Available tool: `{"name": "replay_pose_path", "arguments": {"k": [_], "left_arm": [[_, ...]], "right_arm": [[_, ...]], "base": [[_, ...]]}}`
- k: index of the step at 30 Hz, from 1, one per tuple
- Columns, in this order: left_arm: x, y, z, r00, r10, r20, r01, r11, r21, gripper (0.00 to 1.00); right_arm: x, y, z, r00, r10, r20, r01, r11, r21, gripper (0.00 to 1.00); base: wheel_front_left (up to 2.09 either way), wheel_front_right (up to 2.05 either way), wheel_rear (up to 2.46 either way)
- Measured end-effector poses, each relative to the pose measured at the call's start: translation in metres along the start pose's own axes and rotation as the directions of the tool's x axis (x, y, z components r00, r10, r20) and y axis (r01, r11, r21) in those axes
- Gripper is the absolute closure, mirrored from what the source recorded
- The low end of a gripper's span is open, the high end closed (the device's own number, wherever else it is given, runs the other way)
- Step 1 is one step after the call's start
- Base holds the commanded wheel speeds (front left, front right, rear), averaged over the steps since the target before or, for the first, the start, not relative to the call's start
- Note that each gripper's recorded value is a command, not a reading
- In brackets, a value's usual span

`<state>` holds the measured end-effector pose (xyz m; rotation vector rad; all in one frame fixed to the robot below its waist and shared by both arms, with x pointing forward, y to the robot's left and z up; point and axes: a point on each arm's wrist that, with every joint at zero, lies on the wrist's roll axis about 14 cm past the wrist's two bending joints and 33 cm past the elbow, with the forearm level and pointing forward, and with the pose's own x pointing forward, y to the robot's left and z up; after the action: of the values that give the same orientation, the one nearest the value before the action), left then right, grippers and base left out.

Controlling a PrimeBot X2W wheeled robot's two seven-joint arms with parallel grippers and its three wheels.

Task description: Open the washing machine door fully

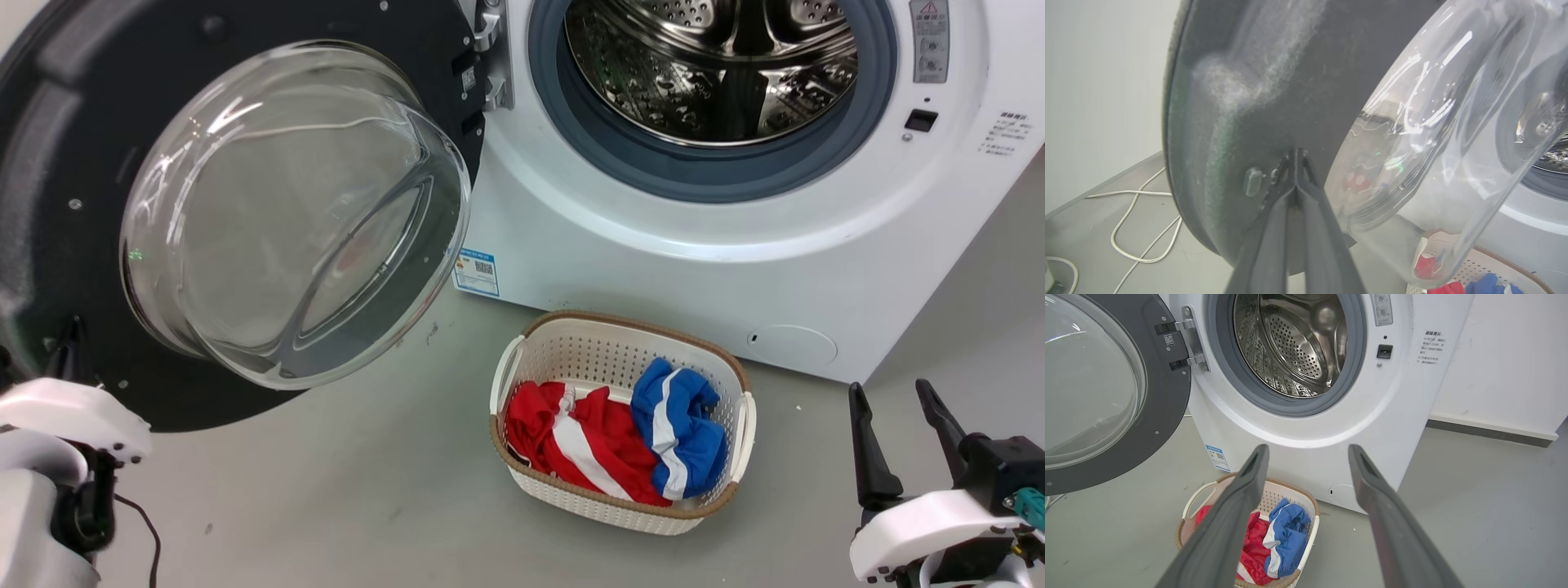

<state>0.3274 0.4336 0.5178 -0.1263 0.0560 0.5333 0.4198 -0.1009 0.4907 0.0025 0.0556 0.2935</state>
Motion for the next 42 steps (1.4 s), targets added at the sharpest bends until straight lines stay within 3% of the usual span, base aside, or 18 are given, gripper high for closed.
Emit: {"name": "replay_pose_path", "arguments": {"k": [10,21,31,36,42], "left_arm": [[-0.04,-0.024,0.008,0.991,-0.087,0.1,0.082,0.995,0.056,1.0],[-0.099,-0.11,0.005,0.947,-0.28,0.156,0.28,0.96,0.019,1.0],[-0.128,-0.196,-0.026,0.867,-0.491,0.081,0.496,0.866,-0.056,1.0],[-0.128,-0.237,-0.027,0.81,-0.58,0.083,0.585,0.809,-0.055,1.0],[-0.124,-0.268,-0.036,0.763,-0.644,0.055,0.646,0.763,-0.022,1.0]], "right_arm": [[-0.018,0.006,0.007,1.0,0.008,0.014,-0.008,1.0,-0.007,0.0],[-0.036,0.007,0.016,0.999,0.001,0.046,-0.001,1.0,-0.002,0.0],[-0.062,-0.019,0.021,0.994,-0.09,0.062,0.091,0.996,-0.01,0.0],[-0.079,-0.036,0.021,0.986,-0.152,0.062,0.153,0.988,-0.012,0.0],[-0.1,-0.057,0.018,0.97,-0.235,0.057,0.235,0.972,-0.004,0.0]], "base": [[0.0,0.0,0.0],[0.0,0.0,0.0],[0.0,0.0,0.0],[0.0,0.0,0.0],[0.0,0.0,0.0]]}}
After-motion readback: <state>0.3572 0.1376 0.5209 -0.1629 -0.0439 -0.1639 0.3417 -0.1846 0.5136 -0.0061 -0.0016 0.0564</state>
